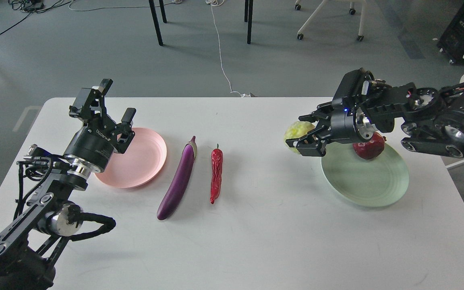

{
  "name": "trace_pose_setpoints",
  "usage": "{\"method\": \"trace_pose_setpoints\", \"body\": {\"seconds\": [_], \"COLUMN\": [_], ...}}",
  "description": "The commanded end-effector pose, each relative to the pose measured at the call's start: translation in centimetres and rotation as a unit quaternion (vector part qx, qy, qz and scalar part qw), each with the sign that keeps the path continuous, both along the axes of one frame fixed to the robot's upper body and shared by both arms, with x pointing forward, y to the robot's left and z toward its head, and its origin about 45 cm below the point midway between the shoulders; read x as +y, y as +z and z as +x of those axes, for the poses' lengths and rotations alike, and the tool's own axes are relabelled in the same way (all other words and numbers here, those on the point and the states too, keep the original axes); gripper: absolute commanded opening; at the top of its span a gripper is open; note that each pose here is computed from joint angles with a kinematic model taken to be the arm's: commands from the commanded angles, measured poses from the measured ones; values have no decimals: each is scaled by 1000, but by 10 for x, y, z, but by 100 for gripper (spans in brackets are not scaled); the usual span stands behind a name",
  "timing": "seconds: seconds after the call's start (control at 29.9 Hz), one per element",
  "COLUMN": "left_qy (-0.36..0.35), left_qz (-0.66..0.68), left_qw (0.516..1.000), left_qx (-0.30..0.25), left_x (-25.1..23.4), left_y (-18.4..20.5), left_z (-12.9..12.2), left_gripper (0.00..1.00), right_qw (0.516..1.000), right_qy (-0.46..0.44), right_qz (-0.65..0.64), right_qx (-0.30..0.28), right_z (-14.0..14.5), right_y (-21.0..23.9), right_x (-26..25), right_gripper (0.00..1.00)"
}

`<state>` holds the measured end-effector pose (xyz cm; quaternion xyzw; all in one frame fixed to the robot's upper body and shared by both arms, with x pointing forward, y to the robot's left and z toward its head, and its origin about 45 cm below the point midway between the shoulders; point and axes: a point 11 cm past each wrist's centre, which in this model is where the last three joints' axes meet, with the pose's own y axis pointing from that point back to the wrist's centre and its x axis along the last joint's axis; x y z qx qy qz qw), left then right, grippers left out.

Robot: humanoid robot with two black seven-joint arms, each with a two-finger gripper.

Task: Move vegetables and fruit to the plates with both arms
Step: 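Place the apple on the green plate and open the right gripper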

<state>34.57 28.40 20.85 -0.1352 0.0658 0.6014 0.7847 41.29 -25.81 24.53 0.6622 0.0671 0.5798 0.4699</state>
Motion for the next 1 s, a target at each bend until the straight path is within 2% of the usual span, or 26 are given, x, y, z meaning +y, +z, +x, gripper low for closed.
{"method": "trace_pose_setpoints", "body": {"seconds": [0.0,0.23,0.47,0.5,0.57,0.67,0.8,0.97], "left_qy": [-2,-3,-4,-4,-4,-4,-3,-2], "left_qz": [0,0,0,0,0,0,1,2], "left_qw": [1000,1000,1000,1000,1000,1000,1000,1000], "left_qx": [1,1,1,1,1,1,1,1], "left_x": [-1,-2,-3,-3,-3,-3,-2,-1], "left_y": [0,-1,-1,-1,-1,-1,-1,0], "left_z": [0,0,0,0,0,0,0,0], "left_gripper": [98,98,98,98,98,98,98,98], "right_qw": [999,997,997,997,997,997,997,996], "right_qy": [-22,-67,-67,-68,-69,-70,-75,-81], "right_qz": [-27,-40,-25,-25,-22,-16,-14,20], "right_qx": [-1,28,15,14,13,14,18,17], "right_z": [-6,-28,-40,-40,-40,-41,-45,-46], "right_y": [-7,-42,-61,-61,-60,-61,-62,-57], "right_x": [-44,-91,-106,-107,-107,-104,-108,-97], "right_gripper": [44,44,51,53,72,82,93,97]}}
